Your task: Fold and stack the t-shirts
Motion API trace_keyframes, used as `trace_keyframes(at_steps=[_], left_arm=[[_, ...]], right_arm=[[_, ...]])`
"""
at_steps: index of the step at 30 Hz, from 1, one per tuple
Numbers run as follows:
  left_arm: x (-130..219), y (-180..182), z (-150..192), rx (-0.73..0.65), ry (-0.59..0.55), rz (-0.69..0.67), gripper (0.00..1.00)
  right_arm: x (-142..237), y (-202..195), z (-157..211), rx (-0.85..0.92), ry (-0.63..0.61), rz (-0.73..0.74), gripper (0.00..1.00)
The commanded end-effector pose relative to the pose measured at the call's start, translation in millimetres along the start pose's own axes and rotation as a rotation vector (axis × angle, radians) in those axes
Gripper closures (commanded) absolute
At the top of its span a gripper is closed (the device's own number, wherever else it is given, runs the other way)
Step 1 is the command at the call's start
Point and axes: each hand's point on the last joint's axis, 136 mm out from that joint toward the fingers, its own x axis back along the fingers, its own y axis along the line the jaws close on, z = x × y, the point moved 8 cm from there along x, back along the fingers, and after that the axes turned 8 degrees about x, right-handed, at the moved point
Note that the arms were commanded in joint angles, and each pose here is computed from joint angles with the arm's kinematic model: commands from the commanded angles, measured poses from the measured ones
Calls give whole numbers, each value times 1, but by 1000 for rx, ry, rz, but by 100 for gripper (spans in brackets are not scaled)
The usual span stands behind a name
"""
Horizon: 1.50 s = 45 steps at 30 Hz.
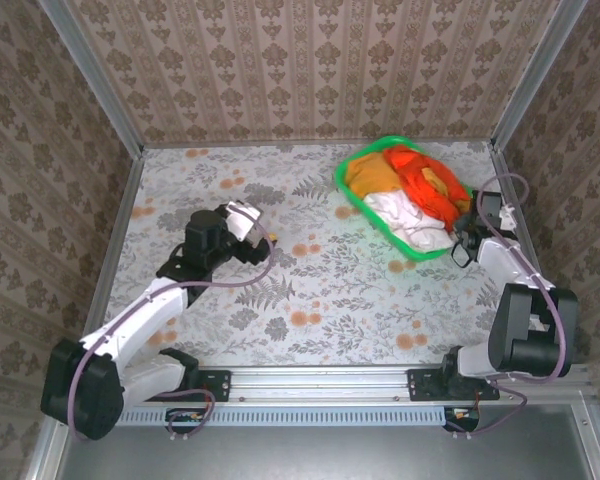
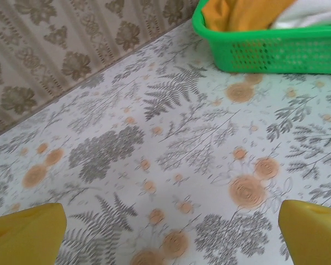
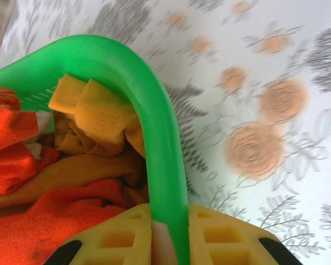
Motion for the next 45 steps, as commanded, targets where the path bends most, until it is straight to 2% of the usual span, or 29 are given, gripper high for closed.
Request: trace_keyframes(at_steps=[1,9,14,22,37,45], left_arm=[[-7,-7,-28,8,-100,10,0],[-25,-30,-38,-39,-100,110,0],[-28,-40,-38,-66,-98,182,0],[-32,-43,-35,-77,-82,220,0],[-34,-44,-30,-72,-66,209,0],[-36,-44,-30,-75,-66,209,0]], right_arm=[[11,-8,-28,-286,-191,6,98],[21,-29,-44,-464,-366,72,100],[18,-36,-60,-490,-398,81,100],[-1,-40,-76,-516,-408,118,100],[-41,-18,-94,-490,-398,114,100],[-61,-4,-101,-479,-354,83,100]])
